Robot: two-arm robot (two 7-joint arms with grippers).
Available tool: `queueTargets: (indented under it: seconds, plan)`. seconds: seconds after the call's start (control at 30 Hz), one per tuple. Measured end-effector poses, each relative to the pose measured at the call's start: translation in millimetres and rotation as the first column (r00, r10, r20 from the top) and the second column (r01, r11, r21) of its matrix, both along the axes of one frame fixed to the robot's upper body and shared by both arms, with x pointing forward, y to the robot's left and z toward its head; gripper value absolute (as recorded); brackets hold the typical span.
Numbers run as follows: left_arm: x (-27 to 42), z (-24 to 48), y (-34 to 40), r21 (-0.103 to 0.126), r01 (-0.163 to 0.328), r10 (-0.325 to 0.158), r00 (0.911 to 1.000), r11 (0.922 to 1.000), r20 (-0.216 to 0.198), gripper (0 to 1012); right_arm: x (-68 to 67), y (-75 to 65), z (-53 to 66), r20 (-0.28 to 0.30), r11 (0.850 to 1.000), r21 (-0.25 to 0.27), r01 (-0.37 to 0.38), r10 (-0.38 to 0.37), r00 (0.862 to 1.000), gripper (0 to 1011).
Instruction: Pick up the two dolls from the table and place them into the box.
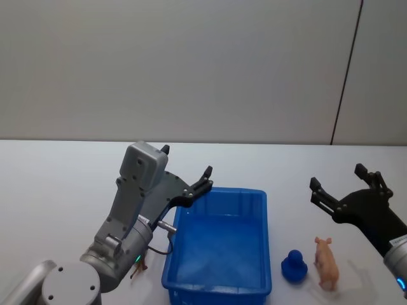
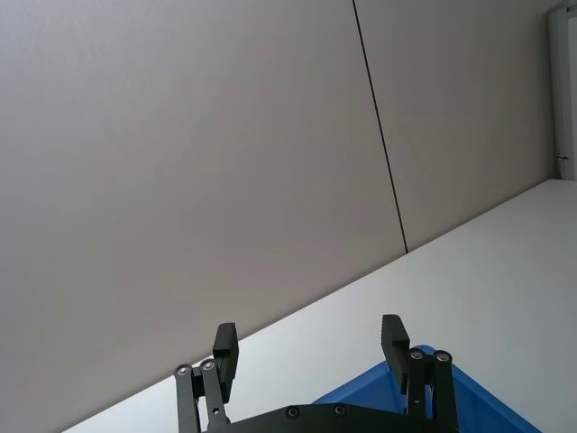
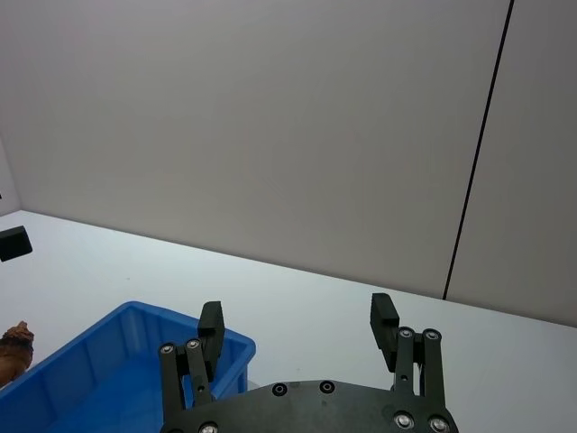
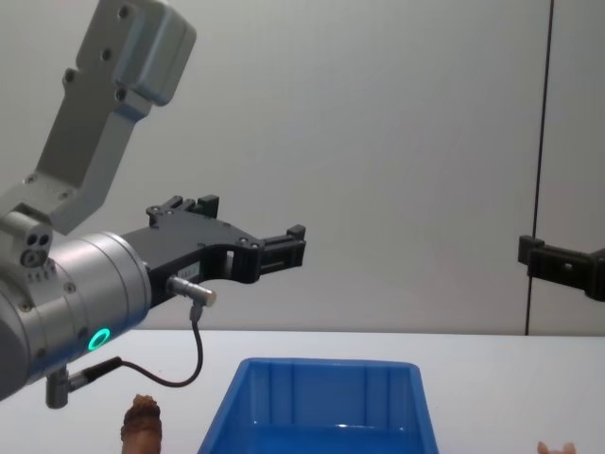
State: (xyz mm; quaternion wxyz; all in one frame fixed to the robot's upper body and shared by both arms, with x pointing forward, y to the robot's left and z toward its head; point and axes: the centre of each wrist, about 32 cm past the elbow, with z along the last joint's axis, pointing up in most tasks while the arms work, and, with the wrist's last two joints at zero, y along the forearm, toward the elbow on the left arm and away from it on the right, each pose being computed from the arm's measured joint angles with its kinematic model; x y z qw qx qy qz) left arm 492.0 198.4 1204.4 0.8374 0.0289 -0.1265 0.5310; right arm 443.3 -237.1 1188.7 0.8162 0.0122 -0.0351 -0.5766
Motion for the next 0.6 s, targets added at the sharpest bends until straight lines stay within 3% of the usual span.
queueTargets:
  seconds: [0.37,0.6]
  plan:
    - [0.0,0.0,0.0,0.000,0.000,0.000,1.0000,1.0000,0.000,1001,-1.1,0.6,-0.5,-0.008,1.000,-0.002,0.006,-0.006,1.000,1001]
    - [0.0,0.0,0.0,0.000,0.000,0.000,1.0000,1.0000,0.000,1001,-6.9,4.4,-3.2,-0.050,0.999,-0.027,0.035,-0.036,0.998,1001]
